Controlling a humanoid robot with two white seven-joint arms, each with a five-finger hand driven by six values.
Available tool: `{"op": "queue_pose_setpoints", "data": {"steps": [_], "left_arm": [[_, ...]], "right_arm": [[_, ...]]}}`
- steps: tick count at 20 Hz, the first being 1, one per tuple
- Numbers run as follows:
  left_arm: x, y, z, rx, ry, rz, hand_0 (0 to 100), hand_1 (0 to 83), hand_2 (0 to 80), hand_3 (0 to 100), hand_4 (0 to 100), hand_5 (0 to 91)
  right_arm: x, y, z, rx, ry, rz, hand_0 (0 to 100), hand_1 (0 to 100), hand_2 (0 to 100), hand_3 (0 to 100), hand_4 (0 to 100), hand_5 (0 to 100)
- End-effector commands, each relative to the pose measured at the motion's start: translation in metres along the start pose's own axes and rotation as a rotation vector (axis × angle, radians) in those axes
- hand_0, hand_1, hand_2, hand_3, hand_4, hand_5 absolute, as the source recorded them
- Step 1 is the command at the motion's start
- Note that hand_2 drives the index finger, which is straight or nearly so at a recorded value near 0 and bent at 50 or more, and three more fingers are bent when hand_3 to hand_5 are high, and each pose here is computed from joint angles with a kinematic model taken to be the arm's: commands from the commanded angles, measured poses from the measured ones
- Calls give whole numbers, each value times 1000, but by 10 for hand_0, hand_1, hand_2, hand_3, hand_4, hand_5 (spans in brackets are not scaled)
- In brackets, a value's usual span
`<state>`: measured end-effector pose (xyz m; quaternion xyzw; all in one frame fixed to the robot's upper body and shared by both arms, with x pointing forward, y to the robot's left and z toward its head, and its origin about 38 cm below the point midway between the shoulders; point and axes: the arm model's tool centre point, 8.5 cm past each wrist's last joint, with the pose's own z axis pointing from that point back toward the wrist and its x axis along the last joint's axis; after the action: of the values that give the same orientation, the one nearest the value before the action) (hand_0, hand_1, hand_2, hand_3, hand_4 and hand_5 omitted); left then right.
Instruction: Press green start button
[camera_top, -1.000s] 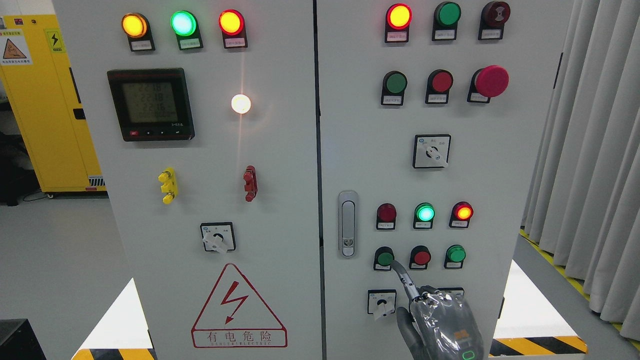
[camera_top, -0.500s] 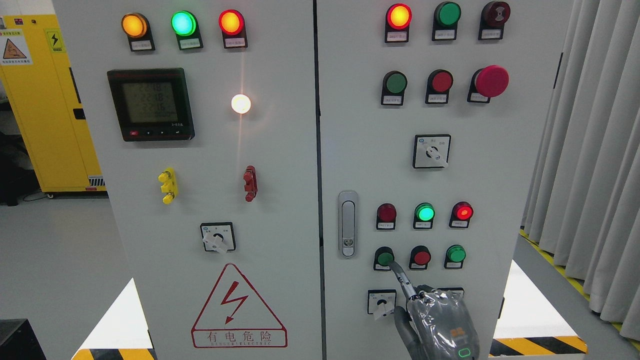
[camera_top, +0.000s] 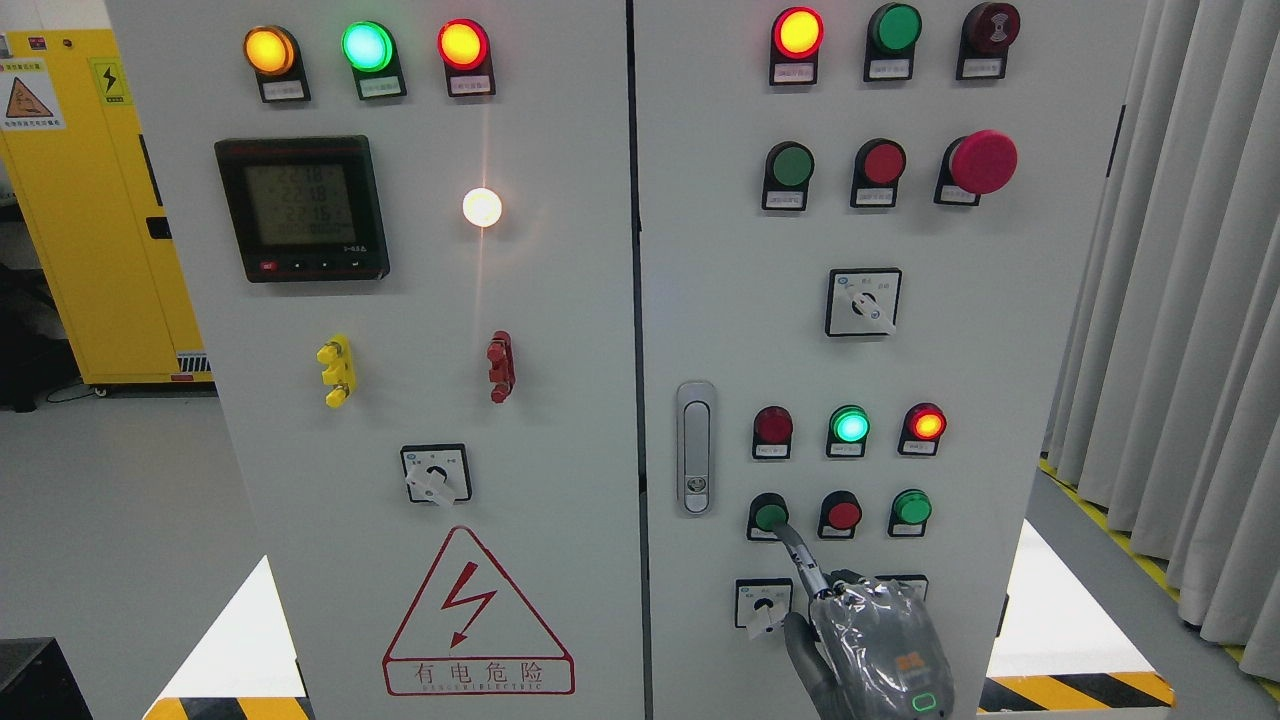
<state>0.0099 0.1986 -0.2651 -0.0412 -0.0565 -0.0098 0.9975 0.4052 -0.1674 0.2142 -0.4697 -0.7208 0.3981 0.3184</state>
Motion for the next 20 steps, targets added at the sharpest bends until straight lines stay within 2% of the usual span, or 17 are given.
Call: {"op": "queue_pose_setpoints", "data": {"steps": [1, 20], "left_arm": [[0, 0, 0, 0, 0, -1, 120, 556, 0, 0, 0, 0], [0, 0, 0, 0, 0, 0, 120, 556, 0, 0, 0, 0]], "right_arm": [[3, 1, -3, 4, -8, -3, 749, 933, 0, 853, 835, 974], [3, 0, -8, 11, -5, -8, 773, 933, 0, 855, 844, 982]]}}
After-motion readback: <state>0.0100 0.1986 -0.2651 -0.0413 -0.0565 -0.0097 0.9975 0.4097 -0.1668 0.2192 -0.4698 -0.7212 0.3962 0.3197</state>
